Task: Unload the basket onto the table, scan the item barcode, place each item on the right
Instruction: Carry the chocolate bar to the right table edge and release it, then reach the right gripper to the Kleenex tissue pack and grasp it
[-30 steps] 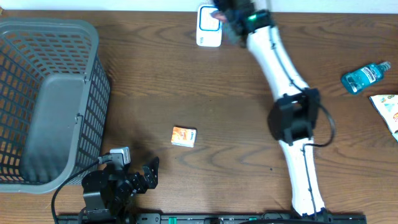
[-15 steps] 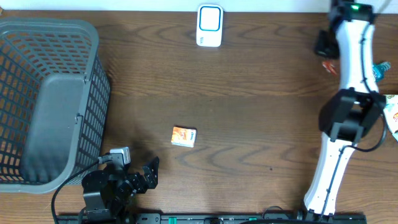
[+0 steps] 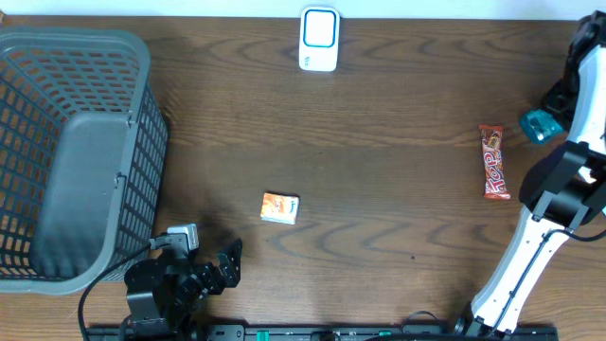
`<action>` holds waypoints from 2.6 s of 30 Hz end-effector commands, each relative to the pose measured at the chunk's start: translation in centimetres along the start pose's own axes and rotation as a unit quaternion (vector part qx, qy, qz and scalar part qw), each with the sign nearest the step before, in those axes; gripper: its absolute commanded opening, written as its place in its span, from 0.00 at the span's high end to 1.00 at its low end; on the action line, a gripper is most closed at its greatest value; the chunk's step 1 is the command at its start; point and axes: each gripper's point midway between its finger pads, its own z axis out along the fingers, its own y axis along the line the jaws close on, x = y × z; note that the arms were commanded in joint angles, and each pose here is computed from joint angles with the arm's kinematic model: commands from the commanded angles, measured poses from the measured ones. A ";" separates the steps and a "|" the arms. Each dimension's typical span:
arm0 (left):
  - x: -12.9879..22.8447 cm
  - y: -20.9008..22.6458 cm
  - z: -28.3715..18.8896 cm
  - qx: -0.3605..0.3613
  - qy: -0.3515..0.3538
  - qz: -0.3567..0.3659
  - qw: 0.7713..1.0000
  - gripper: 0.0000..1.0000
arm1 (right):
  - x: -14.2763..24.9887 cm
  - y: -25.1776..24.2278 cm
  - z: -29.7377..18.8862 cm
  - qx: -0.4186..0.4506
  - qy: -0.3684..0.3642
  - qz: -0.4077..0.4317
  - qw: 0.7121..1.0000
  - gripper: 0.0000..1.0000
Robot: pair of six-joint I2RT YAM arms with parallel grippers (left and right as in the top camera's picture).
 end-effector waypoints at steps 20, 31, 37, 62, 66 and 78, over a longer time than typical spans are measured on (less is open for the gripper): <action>0.1 -0.1 0.0 0.004 0.001 -0.007 1.000 0.00 | 13.6 19.2 -8.4 -0.266 0.056 -0.343 0.899 0.68; 0.1 -0.1 0.0 0.004 0.001 -0.007 1.000 0.00 | 30.0 24.6 -16.5 -0.388 0.176 -0.497 0.756 0.30; 0.1 -0.1 0.0 0.004 0.001 -0.007 1.000 0.00 | 38.1 26.0 -18.3 -0.362 0.179 -0.576 0.711 0.01; 0.1 -0.1 0.0 0.004 0.001 -0.007 1.000 0.00 | 49.2 20.8 -15.0 -0.254 0.006 -0.512 0.821 0.01; 0.1 -0.1 0.0 0.004 0.001 -0.007 1.000 0.00 | 51.7 23.2 -12.6 -0.312 0.044 -0.460 0.830 0.20; 0.1 -0.1 0.0 0.004 0.001 -0.007 1.000 0.00 | 51.2 26.7 -13.2 -0.381 0.032 -0.383 0.841 0.27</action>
